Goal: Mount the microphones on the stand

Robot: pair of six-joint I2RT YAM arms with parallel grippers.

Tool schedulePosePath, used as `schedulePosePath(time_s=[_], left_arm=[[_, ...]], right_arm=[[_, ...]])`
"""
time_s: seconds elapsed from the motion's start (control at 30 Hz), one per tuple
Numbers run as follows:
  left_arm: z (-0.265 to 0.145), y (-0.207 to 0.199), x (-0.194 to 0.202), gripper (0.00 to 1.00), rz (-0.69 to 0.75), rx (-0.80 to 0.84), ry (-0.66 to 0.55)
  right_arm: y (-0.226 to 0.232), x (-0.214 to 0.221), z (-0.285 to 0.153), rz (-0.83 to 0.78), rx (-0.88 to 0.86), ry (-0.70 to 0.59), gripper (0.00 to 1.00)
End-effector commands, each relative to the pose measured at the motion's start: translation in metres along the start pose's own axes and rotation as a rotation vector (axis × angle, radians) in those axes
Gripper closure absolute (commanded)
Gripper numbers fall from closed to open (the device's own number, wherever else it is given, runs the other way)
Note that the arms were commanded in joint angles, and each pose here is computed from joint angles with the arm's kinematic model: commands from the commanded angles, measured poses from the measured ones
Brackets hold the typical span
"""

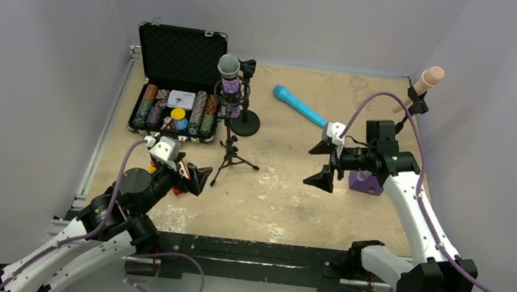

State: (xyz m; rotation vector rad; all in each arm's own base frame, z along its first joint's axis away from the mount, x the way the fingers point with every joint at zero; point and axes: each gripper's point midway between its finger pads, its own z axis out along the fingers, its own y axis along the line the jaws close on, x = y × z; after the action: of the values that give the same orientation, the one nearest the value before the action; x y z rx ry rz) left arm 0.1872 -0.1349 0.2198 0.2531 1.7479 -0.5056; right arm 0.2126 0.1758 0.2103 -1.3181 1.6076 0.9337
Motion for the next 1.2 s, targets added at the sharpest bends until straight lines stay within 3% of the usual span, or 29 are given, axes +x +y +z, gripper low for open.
schedulePosePath(time_s=[0.0, 1.17], left_arm=[[-0.009, -0.002, -0.017, 0.00, -0.023, 0.013, -0.033], [-0.030, 0.004, -0.024, 0.00, -0.052, 0.008, -0.032]], right_arm=[[-0.013, -0.019, 0.001, -0.062, 0.037, -0.003, 0.01], [-0.073, -0.041, 0.029, -0.099, 0.098, 0.014, 0.01]])
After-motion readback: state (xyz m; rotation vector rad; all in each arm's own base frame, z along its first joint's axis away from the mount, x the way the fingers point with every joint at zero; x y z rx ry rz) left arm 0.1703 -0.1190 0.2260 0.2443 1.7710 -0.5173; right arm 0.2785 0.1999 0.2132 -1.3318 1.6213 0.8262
